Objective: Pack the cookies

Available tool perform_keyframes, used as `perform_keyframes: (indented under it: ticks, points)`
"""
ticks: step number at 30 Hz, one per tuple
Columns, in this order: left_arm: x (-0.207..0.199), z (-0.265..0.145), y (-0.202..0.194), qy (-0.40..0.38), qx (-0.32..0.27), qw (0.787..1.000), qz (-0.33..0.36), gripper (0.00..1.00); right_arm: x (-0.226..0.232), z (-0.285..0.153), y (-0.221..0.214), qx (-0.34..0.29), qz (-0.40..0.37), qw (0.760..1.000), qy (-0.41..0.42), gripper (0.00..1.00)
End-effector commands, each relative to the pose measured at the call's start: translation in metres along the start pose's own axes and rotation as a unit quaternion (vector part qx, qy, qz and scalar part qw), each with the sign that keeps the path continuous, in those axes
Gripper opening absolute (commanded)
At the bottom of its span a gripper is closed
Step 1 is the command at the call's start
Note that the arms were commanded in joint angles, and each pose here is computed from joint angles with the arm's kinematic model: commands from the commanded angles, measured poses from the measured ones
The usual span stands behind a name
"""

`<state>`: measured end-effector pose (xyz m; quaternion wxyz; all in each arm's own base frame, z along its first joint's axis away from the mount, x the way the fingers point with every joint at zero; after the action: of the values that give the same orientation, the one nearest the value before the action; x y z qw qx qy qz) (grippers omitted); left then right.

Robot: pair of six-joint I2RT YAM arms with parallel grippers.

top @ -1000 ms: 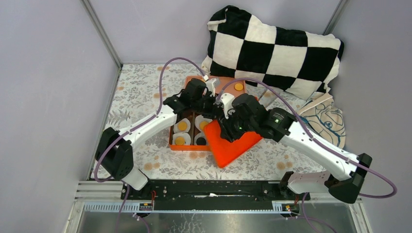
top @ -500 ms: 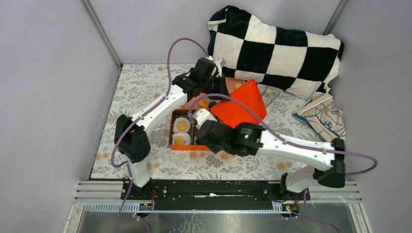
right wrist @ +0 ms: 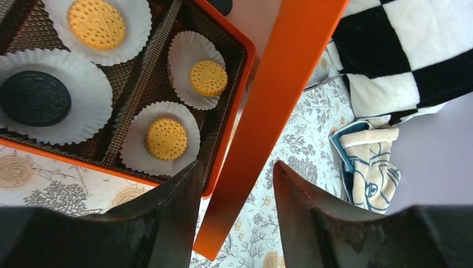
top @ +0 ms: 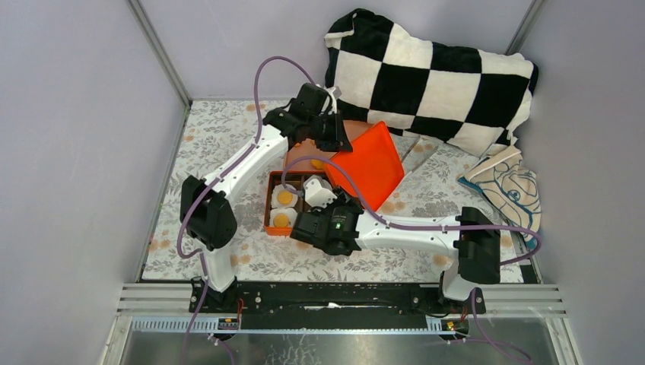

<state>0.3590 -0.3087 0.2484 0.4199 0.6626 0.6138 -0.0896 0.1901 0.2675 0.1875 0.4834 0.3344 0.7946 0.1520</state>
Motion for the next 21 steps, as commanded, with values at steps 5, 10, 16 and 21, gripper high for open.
perform_keyframes:
  ticks: [5, 10, 16, 21]
  points:
    - [-0.02, -0.026, 0.0, -0.043, -0.008, 0.999, 0.001, 0.06, -0.022, 0.012, 0.003, -0.032, 0.075, 0.992, -0.097, 0.32]
    - [-0.022, -0.034, 0.005, -0.05, -0.016, 0.999, 0.011, 0.11, -0.034, 0.011, 0.006, -0.026, 0.077, 0.99, -0.114, 0.04]
    - [-0.05, -0.067, 0.039, -0.11, -0.087, 0.989, 0.048, 0.63, -0.057, 0.002, 0.008, -0.024, 0.08, 0.987, -0.136, 0.0]
    - [-0.086, -0.161, 0.103, -0.15, -0.252, 0.953, 0.082, 0.82, -0.075, -0.012, 0.01, -0.029, 0.113, 0.987, -0.109, 0.0]
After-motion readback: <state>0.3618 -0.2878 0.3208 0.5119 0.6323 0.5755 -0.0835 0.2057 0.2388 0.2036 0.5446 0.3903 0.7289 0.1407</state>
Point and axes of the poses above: each gripper's point midway between its finger pads, its own z axis out along the fingers, its own x axis along the line the jaws close on, y = z × x, the point moved 3 cm from there along -z, back along the fingers, and after that the axes turned 3 degrees about -z, right-handed, at the moved point
